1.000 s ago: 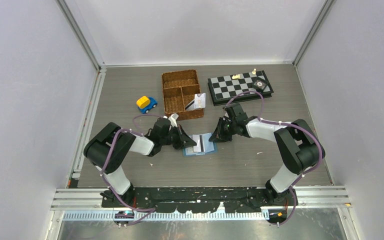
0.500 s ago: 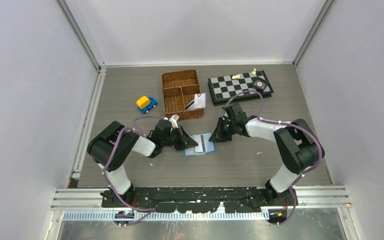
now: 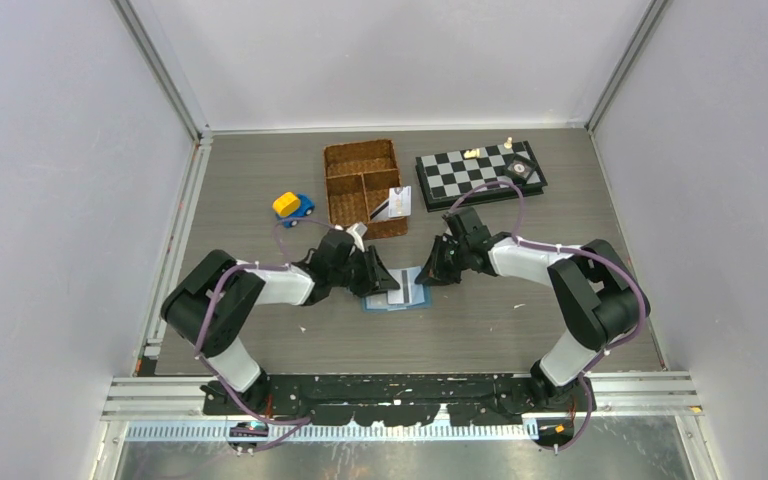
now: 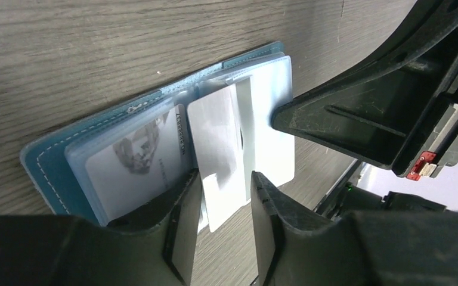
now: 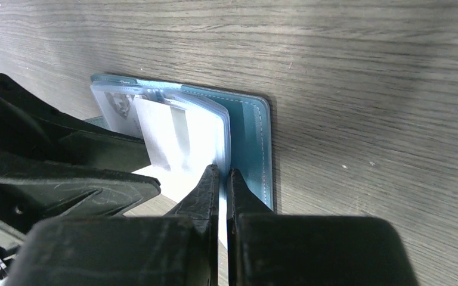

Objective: Put the credit cards into the card holder
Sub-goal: Insert the credit card into the card holder.

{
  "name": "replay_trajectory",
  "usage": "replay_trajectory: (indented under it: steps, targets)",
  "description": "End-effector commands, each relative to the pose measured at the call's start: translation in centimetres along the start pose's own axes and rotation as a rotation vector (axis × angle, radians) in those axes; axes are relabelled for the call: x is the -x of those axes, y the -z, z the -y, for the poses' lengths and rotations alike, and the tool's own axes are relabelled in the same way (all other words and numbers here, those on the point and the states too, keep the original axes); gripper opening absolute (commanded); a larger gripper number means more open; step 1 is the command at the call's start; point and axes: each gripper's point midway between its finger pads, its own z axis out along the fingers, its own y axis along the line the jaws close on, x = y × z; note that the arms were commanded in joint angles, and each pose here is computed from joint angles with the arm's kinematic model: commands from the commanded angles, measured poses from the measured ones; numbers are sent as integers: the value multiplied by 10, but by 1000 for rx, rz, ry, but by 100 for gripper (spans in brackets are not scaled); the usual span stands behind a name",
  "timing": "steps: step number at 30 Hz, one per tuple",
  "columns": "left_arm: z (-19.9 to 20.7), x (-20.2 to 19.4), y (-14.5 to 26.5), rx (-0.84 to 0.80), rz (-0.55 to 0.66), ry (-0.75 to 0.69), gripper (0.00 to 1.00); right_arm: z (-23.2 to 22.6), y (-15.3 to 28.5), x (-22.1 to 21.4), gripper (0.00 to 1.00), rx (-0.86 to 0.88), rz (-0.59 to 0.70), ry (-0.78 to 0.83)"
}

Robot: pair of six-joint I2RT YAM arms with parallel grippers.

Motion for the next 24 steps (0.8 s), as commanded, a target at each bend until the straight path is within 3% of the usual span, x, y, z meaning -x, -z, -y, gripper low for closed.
replay_trajectory:
  steps: [1,8,11,13,16,24]
  targets:
    - [-20,-4,12,141,-24,-69,41,28,-1,-10,0,-133,-8,-9]
    - [-6,-5,13,123,-36,-104,49,27,-2,-11,1,-123,-15,-8]
    - [-6,-11,6,114,-66,-100,49,26,-1,-11,12,-118,-14,-10]
    - [-7,-14,2,108,-78,-97,48,25,-1,-11,27,-117,-13,-12]
    - [-9,-15,0,117,-83,-97,47,24,1,-10,40,-115,-8,-12]
    - [-7,-16,-4,121,-87,-109,47,22,2,-10,44,-105,-7,-13]
